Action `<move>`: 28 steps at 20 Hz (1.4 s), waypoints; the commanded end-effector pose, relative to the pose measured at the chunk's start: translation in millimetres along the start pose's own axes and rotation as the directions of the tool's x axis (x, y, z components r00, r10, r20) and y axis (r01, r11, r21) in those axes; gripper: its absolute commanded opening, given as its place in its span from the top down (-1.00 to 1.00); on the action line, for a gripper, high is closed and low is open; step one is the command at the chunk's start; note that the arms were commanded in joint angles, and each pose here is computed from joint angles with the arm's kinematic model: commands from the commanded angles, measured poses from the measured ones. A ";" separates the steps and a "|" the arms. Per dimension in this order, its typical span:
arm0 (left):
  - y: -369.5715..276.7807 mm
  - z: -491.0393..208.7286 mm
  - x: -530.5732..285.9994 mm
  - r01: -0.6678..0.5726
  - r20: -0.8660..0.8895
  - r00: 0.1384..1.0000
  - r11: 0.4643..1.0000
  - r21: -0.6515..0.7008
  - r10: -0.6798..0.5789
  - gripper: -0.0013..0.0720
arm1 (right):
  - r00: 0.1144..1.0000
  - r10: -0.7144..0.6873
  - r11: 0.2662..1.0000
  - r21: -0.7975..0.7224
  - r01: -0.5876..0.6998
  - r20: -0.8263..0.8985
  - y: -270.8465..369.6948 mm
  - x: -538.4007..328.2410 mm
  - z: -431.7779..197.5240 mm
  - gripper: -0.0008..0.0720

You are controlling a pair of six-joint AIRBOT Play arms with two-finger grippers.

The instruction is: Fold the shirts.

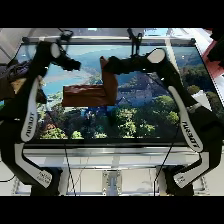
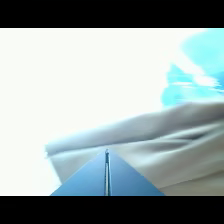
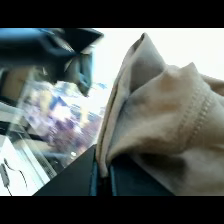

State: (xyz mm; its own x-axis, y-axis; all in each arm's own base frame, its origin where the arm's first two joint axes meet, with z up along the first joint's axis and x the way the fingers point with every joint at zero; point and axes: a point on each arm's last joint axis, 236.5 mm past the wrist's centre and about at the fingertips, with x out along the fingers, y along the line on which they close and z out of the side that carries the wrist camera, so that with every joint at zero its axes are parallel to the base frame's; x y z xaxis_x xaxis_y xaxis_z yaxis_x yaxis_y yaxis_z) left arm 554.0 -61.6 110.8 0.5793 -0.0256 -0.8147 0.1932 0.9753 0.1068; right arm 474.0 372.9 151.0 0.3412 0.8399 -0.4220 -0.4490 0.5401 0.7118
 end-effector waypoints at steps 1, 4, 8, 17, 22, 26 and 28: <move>87.2 -15.6 -52.5 -0.128 -0.018 0.992 0.985 -0.114 0.127 0.94 | 0.997 0.065 0.997 0.047 -0.067 0.049 26.3 72.3 -25.7 0.89; 107.6 -29.5 -56.4 -0.146 -0.055 0.989 0.976 -0.160 0.138 0.94 | 0.992 0.096 0.992 0.068 -0.102 0.086 40.3 124.7 -46.3 0.89; 87.3 -26.3 -53.3 -0.058 -0.040 0.998 0.985 -0.163 0.052 0.94 | 0.953 0.041 0.979 0.180 -0.099 0.299 25.5 145.9 -15.9 -0.24; 80.5 -23.7 -52.6 -0.028 -0.029 0.999 0.986 -0.163 0.023 0.94 | 0.980 -0.094 0.992 0.100 0.077 0.178 -79.3 64.0 31.0 -0.25; 82.6 -15.7 -52.3 -0.031 0.004 0.999 0.986 -0.164 0.032 0.94 | 0.944 -0.205 0.879 0.374 0.294 -0.259 -187.7 20.2 -62.8 -0.56; 82.5 -16.4 -52.3 -0.031 0.001 0.999 0.986 -0.163 0.032 0.94 | 0.956 -0.073 0.856 0.473 0.206 -0.284 -192.0 50.3 -88.4 -0.78; 82.4 -16.7 -52.3 -0.031 0.000 1.000 0.986 -0.163 0.031 0.94 | 0.953 -0.074 0.846 0.488 0.216 -0.293 -201.2 62.3 -99.3 -0.89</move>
State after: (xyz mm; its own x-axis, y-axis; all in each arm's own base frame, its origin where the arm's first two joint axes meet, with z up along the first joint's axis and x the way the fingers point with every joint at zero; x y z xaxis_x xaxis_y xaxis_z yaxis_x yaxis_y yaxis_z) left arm 526.1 23.5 152.9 0.5847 0.0043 -0.8113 0.0433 0.9984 0.0365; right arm 515.9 316.5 -50.1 0.1844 0.7563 -0.6277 0.0417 0.6321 0.7738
